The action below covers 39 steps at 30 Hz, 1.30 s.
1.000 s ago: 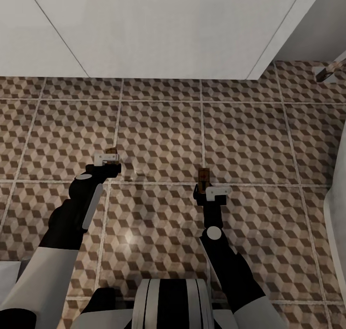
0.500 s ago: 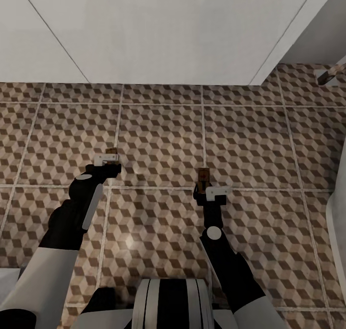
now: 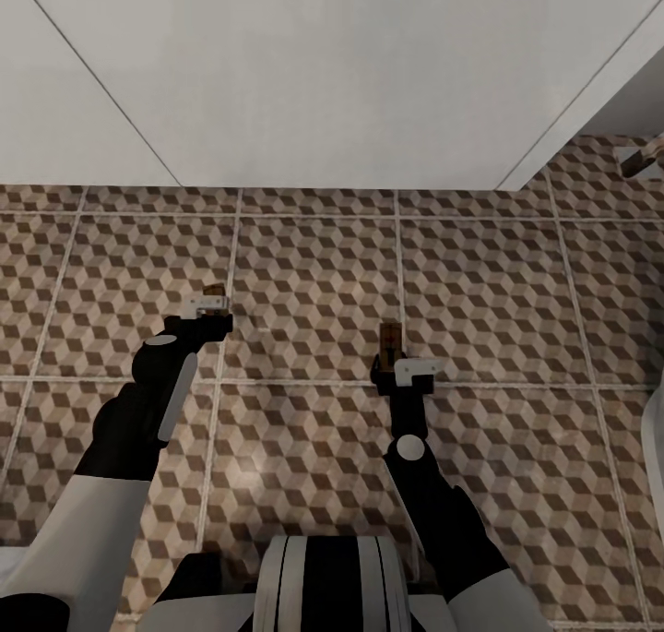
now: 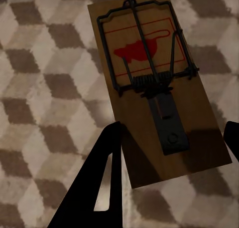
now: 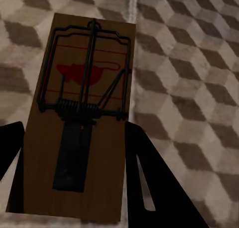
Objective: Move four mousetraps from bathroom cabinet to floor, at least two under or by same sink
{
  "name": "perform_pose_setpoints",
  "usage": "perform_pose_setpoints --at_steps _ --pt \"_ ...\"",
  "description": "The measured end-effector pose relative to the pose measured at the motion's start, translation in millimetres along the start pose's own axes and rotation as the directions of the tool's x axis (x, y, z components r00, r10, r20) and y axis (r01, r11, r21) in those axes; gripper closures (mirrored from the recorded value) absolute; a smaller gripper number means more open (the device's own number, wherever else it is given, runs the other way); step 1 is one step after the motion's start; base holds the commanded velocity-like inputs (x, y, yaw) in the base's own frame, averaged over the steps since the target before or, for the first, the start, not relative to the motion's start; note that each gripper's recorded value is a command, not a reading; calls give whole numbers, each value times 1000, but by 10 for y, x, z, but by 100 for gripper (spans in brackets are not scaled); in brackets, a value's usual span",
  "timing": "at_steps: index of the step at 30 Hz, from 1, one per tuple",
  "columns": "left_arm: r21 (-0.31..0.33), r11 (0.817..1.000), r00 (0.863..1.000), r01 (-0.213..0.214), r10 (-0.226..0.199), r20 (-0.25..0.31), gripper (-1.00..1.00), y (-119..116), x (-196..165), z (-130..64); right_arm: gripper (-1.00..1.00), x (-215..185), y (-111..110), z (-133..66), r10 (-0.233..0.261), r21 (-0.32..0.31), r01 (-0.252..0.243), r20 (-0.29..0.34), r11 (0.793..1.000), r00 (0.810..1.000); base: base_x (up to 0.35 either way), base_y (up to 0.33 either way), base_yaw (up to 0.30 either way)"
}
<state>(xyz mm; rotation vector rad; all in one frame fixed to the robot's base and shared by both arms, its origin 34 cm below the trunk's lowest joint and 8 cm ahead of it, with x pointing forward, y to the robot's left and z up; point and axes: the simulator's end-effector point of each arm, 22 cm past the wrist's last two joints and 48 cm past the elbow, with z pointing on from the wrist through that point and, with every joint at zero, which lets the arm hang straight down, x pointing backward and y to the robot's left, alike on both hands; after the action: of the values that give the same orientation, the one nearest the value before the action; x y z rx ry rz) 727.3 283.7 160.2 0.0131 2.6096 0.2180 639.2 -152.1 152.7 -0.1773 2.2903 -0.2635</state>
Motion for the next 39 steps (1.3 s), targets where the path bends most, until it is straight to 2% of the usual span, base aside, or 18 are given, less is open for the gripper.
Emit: perform_pose_setpoints --at_steps 3,8,15,23,33,39 --pt "2 1000 1000 0 0 0 100 -9 1 0 100 8 42 -7 -8 -11 8 -7 1000 1000 4 1 0" --pt "3 1000 1000 2 -2 1 100 -18 -4 -3 100 128 92 31 -56 -35 53 -90 998 994 0 0 0" --pt "8 1000 1000 3 -3 11 100 -41 -46 -23 100 -260 270 347 -78 -123 71 -55 990 995 0 0 0" --pt "10 1000 1000 5 -5 16 100 -49 -68 -33 100 -598 297 795 -125 -130 120 -29 984 992 0 0 0" --pt "11 1000 1000 6 -6 17 100 -57 -74 -37 100 -676 265 1299 -217 -135 205 -79 969 973 3 0 0" --pt "15 1000 1000 7 -7 16 100 -82 -65 -33 100 -450 257 1398 -258 -152 237 -136 959 956 2 0 0"
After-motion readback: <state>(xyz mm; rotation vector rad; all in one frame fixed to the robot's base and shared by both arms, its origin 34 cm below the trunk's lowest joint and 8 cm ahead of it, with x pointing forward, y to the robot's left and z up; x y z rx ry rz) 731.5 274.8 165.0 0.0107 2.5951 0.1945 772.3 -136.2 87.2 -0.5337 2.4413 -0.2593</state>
